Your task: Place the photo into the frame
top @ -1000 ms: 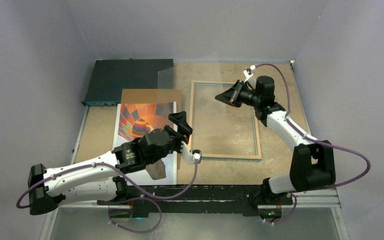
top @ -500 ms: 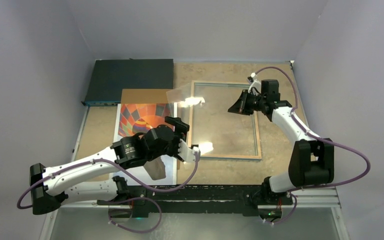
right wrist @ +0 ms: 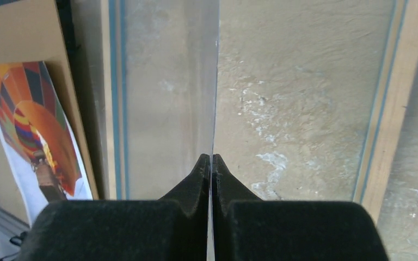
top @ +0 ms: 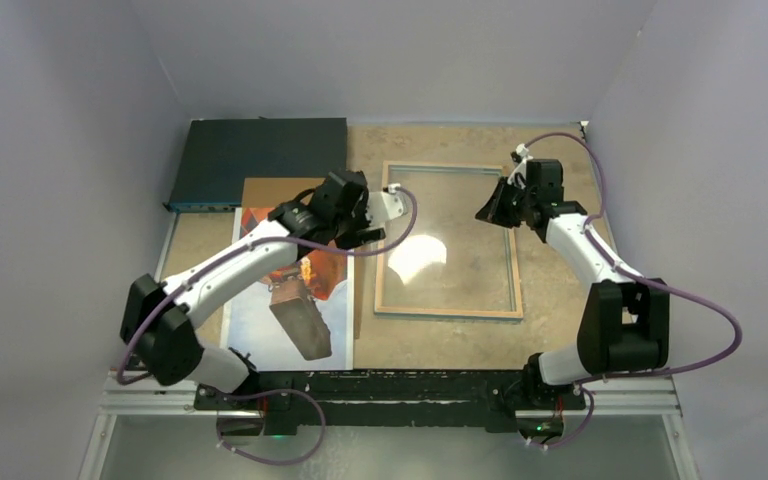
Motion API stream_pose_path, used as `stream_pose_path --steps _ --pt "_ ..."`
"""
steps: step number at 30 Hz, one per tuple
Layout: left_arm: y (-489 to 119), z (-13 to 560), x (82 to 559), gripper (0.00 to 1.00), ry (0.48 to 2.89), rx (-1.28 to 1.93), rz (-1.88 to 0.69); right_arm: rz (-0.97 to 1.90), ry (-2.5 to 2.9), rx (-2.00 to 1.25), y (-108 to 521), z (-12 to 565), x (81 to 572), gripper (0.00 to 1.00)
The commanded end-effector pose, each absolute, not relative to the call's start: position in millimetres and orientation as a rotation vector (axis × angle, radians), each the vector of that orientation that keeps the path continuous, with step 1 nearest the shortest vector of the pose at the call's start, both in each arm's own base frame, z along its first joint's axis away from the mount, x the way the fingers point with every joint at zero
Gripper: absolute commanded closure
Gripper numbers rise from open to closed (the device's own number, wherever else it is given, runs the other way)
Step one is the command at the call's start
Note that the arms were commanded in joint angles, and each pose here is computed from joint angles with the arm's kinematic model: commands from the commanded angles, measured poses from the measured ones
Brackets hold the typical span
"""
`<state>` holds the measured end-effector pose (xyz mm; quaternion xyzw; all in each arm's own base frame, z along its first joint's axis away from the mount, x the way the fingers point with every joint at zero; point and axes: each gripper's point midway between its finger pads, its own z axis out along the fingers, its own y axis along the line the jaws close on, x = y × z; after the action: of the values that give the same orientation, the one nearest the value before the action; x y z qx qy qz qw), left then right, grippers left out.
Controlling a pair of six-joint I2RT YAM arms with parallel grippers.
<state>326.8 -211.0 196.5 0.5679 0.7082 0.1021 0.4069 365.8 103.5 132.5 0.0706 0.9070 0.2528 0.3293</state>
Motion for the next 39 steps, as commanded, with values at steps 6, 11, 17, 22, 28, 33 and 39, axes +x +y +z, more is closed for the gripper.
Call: stream_pose_path --steps 6,11,17,22,28,33,39 --pt "-234 160 381 0.13 2.116 1.135 -0.029 0.340 2.328 0.281 58 139 378 1.00" --pt "-250 139 411 0.16 2.166 1.034 -0.126 0.295 2.369 0.255 53 130 377 1.00" --pt "-260 132 438 0.23 2.159 0.944 -0.202 0.327 2.400 0.235 58 123 371 1.00" --pt "-262 118 452 0.32 2.199 0.852 -0.239 0.375 2.442 0.225 65 110 362 1.00" --pt "-262 99 455 0.42 2.207 0.845 -0.232 0.421 2.459 0.233 71 108 358 1.00" --pt "-259 72 455 0.50 2.247 0.810 -0.218 0.529 2.451 0.218 84 119 358 1.00" --pt "-260 50 445 0.59 2.291 0.780 -0.263 0.623 2.463 0.232 93 121 347 1.00"
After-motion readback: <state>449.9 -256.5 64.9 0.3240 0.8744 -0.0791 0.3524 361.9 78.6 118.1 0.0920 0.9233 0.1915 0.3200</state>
